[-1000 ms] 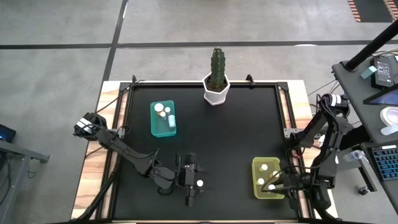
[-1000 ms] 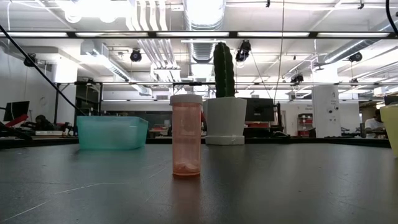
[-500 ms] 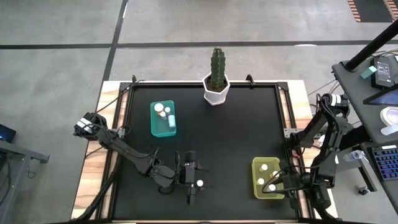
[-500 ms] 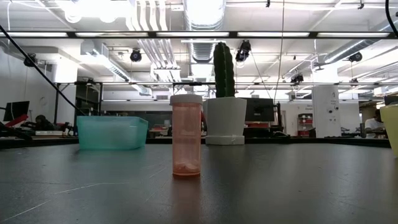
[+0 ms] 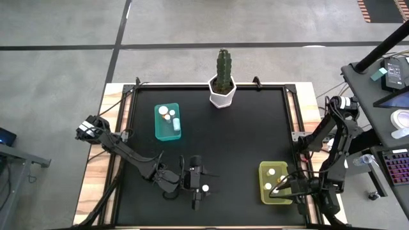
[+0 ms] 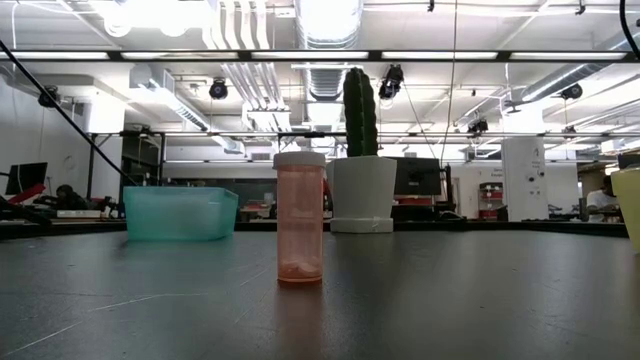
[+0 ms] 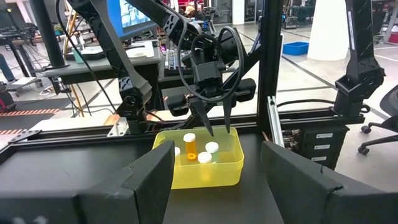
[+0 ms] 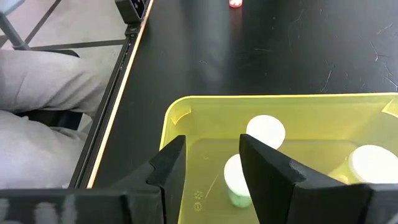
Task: Pick and place medicine bottles into bin by pill shape (circle, oval)
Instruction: Put the pink tablet bottle into the yellow bin
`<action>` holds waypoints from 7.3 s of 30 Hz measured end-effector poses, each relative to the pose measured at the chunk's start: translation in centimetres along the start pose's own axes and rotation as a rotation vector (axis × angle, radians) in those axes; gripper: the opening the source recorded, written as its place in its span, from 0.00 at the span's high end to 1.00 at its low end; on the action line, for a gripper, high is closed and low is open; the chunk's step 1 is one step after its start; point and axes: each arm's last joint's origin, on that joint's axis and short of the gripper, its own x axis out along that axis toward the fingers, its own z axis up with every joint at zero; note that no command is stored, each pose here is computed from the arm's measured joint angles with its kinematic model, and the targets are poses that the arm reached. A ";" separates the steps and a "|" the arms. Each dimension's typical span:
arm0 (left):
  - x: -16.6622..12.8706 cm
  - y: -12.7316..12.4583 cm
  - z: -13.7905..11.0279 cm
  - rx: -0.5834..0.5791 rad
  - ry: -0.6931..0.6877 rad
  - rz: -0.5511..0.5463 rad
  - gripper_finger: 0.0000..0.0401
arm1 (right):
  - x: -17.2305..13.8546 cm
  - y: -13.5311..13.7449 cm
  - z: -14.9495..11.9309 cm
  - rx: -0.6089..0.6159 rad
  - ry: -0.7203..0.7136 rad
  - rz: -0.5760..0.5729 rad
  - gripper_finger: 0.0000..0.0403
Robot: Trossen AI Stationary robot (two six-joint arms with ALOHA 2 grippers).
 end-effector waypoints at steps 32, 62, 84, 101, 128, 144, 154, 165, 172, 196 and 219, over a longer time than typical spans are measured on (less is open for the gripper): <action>-0.7 -1.3 -0.3 0.017 0.026 -0.038 0.44 | 2.5 -1.0 14.2 -0.224 -0.373 -0.098 0.67; -3.3 -2.2 -4.4 -0.204 0.704 -0.022 0.44 | 6.1 -6.7 13.0 -0.098 -0.674 0.082 0.67; -9.6 -1.8 -7.4 0.090 1.035 0.286 0.44 | 8.2 -4.8 23.2 0.117 -0.245 -0.117 0.67; -11.9 0.6 -3.8 0.374 0.562 0.513 0.44 | 14.5 -2.2 29.8 0.290 0.321 -0.149 0.67; -15.5 2.2 -3.1 0.282 0.345 0.515 0.44 | 24.1 -3.0 31.0 0.044 0.555 -0.119 0.36; -17.9 3.4 -4.6 0.220 0.204 0.379 0.44 | 27.3 -3.8 28.8 0.051 0.619 -0.178 0.30; -17.7 3.0 -3.7 0.260 0.087 0.316 0.44 | 27.7 -3.8 28.4 0.049 0.629 -0.183 0.33; -17.7 3.0 -3.6 0.260 0.086 0.315 0.44 | 28.6 -4.1 26.9 0.043 0.658 -0.194 0.37; -17.7 3.0 -3.6 0.258 0.086 0.315 0.44 | 28.8 -4.0 27.0 0.046 0.642 -0.188 0.43; -17.7 3.0 -3.6 0.272 0.086 0.313 0.44 | 27.9 -3.9 27.9 0.051 0.639 -0.161 0.71; -17.7 2.9 -3.5 0.262 0.081 0.313 0.44 | 13.1 0.6 28.8 0.158 0.762 -0.256 0.72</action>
